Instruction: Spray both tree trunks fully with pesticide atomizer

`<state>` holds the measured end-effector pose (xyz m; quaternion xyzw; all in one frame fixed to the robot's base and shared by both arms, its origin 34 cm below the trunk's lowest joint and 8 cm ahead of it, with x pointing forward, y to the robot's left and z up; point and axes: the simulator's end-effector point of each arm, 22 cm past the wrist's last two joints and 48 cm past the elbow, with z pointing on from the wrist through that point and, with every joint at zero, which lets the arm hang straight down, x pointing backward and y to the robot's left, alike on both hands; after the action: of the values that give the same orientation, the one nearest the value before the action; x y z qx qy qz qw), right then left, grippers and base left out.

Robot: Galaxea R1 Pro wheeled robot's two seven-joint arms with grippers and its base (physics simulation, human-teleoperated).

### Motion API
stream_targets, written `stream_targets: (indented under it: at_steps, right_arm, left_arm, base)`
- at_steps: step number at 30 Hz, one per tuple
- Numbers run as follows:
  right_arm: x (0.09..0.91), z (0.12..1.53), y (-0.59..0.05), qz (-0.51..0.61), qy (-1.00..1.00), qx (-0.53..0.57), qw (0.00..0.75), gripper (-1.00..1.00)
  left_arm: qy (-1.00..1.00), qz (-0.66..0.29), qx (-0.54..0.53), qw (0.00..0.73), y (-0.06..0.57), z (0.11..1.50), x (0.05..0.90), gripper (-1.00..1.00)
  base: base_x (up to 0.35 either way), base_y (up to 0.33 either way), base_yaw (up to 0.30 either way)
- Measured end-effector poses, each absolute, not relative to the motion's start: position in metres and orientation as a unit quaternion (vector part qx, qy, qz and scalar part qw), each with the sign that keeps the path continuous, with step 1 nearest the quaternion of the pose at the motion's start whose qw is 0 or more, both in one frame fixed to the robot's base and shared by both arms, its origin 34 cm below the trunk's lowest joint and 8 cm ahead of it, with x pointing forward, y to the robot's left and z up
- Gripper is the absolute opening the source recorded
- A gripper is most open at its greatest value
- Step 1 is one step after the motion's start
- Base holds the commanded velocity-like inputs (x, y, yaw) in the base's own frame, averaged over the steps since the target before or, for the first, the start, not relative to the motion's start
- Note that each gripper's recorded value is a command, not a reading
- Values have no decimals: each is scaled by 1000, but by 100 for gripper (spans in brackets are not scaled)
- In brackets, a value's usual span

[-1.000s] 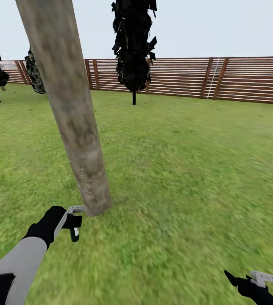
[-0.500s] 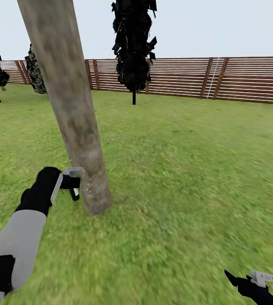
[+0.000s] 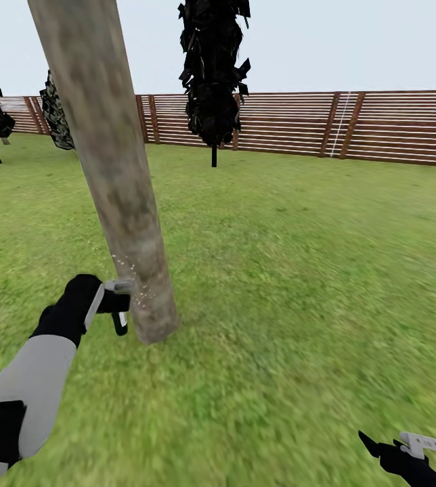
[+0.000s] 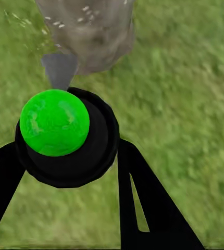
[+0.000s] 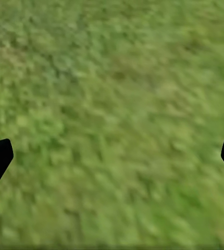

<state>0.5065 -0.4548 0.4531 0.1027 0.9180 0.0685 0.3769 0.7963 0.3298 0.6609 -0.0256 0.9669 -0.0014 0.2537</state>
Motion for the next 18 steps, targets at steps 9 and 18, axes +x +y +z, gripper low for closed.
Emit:
stream_targets:
  at_steps: [9,18]
  right_arm:
    - [507,453,-455,68,918,103,377,100]
    - [507,453,-455,68,918,103,377,100]
  left_arm:
    - [967,-39,-20,250,315,668,803,-100]
    - [955,-40,-17,293,317,726,841,-100]
  base:
    - [0,0,0]
    - [0,0,0]
